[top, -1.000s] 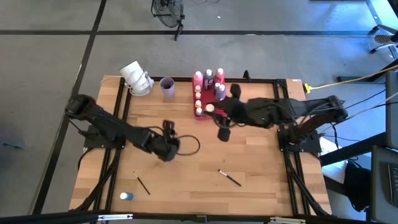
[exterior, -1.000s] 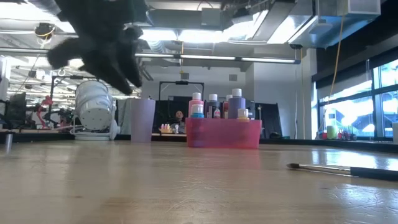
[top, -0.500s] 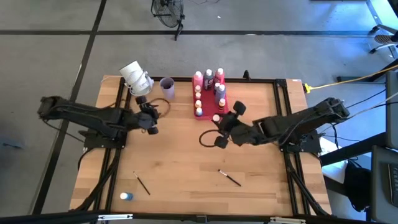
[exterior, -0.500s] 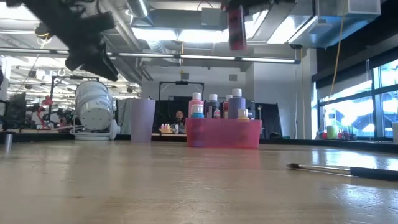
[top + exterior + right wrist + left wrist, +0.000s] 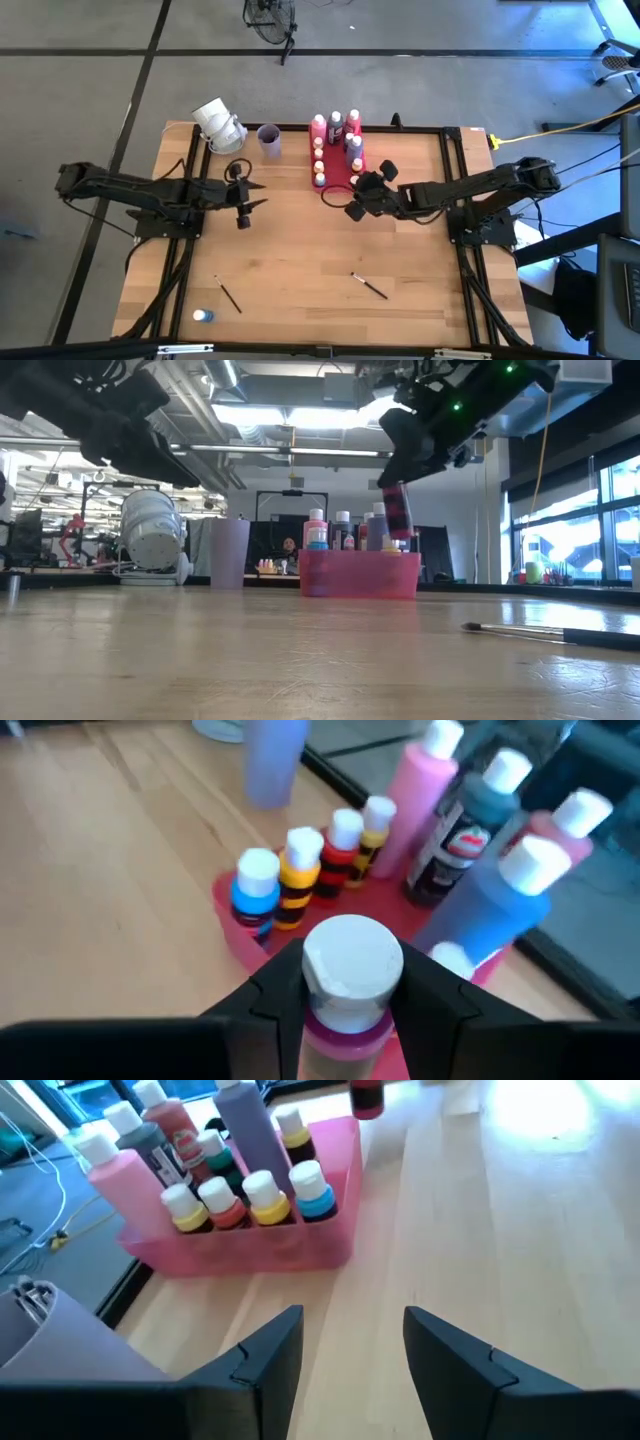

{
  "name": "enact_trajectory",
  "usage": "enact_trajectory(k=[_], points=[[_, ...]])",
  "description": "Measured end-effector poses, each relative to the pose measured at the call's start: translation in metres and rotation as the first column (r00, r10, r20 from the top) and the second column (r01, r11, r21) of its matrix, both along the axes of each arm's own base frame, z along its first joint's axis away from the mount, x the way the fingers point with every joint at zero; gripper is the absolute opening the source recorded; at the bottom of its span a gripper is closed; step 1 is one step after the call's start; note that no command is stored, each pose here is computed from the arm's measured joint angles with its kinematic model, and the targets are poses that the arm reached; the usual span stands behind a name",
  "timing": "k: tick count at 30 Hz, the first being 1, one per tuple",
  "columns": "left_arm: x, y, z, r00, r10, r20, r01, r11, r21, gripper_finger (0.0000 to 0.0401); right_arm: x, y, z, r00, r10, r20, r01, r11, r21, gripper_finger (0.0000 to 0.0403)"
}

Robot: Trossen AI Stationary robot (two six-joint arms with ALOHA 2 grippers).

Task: Pick & Place Paint Supplies
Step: Put the purple paint bottle into the red bin

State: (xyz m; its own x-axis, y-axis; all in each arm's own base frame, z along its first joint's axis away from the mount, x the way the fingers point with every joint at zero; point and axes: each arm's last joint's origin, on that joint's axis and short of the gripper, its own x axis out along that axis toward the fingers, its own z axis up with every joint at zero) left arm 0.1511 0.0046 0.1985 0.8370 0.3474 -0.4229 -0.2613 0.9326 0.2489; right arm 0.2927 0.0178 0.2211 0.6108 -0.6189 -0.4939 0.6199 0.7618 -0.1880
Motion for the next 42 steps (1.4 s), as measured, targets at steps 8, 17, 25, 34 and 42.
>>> enact_trajectory(k=[8,17,25,34,42], points=[[0.0,0.0,-0.008,0.999,0.013,0.031,-0.012,0.999,-0.034,0.0169,-0.006,-0.019,-0.006,0.994,-0.104,-0.041,0.1,0.992,-0.079,0.0119],[-0.001,0.0,-0.009,1.0,0.015,0.028,-0.014,0.999,-0.036,0.0169,-0.005,-0.028,-0.013,0.992,-0.127,-0.014,0.126,0.991,-0.055,0.0119],[-0.001,0.0,-0.009,0.999,0.017,0.029,-0.015,0.999,-0.041,0.0169,-0.016,-0.028,-0.043,0.983,-0.089,0.16,0.099,0.993,-0.058,0.0119],[0.0,-0.001,-0.009,0.999,0.012,0.042,-0.008,0.996,-0.086,0.0169,-0.033,-0.034,-0.061,0.959,-0.109,0.261,0.122,0.992,-0.036,0.0119],[0.0,-0.001,-0.009,0.999,0.018,0.05,-0.013,0.995,-0.098,0.0169,-0.037,-0.042,-0.068,0.957,-0.133,0.258,0.13,0.991,0.028,0.0119]])
